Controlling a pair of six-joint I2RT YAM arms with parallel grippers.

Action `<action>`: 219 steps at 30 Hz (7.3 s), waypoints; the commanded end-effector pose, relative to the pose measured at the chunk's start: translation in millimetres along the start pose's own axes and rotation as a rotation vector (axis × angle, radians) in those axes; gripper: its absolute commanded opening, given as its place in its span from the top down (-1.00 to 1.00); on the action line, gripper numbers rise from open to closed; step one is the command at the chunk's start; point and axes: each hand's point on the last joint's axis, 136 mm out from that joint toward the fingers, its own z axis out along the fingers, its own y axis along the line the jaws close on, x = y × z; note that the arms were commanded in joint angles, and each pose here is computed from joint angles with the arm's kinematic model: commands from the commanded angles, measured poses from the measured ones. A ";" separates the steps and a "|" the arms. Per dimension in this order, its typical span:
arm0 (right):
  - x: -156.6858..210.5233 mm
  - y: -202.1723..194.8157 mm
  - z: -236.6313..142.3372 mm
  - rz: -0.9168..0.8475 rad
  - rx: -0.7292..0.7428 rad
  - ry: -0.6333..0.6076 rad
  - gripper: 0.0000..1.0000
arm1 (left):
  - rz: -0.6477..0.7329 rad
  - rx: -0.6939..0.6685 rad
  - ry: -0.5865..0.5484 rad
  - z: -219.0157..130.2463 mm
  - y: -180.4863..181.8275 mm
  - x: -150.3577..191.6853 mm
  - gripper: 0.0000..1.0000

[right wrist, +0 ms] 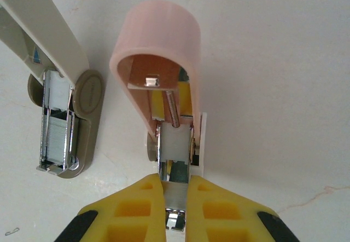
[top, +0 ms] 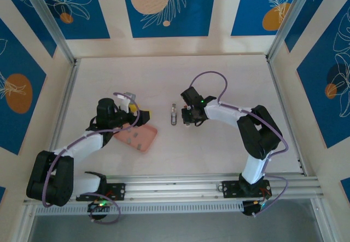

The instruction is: Load the staples into the stapler

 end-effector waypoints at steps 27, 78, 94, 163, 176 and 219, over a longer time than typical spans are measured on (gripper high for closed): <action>17.4 4.9 -2.2 0.011 0.003 0.032 0.74 | 0.021 0.030 -0.004 0.6 -7.9 -3.8 -0.77; 9.0 11.9 -6.1 0.087 -0.053 -0.003 0.74 | 0.026 0.034 -0.002 0.9 -9.2 -5.0 -0.76; 16.7 8.2 2.1 0.078 -0.029 0.016 0.74 | 0.026 0.031 0.000 0.8 -8.7 -4.5 -0.77; 0.2 1.6 -17.4 -0.088 -0.023 -0.092 0.74 | 0.019 0.032 0.048 14.5 -14.0 6.7 -0.76; 2.3 6.7 -11.1 -0.094 -0.031 -0.073 0.74 | 0.030 0.033 0.053 14.3 -15.3 6.7 -0.77; 1.0 8.7 3.0 -0.084 -0.039 -0.045 0.74 | 0.038 0.034 0.051 15.4 -15.3 4.2 -0.77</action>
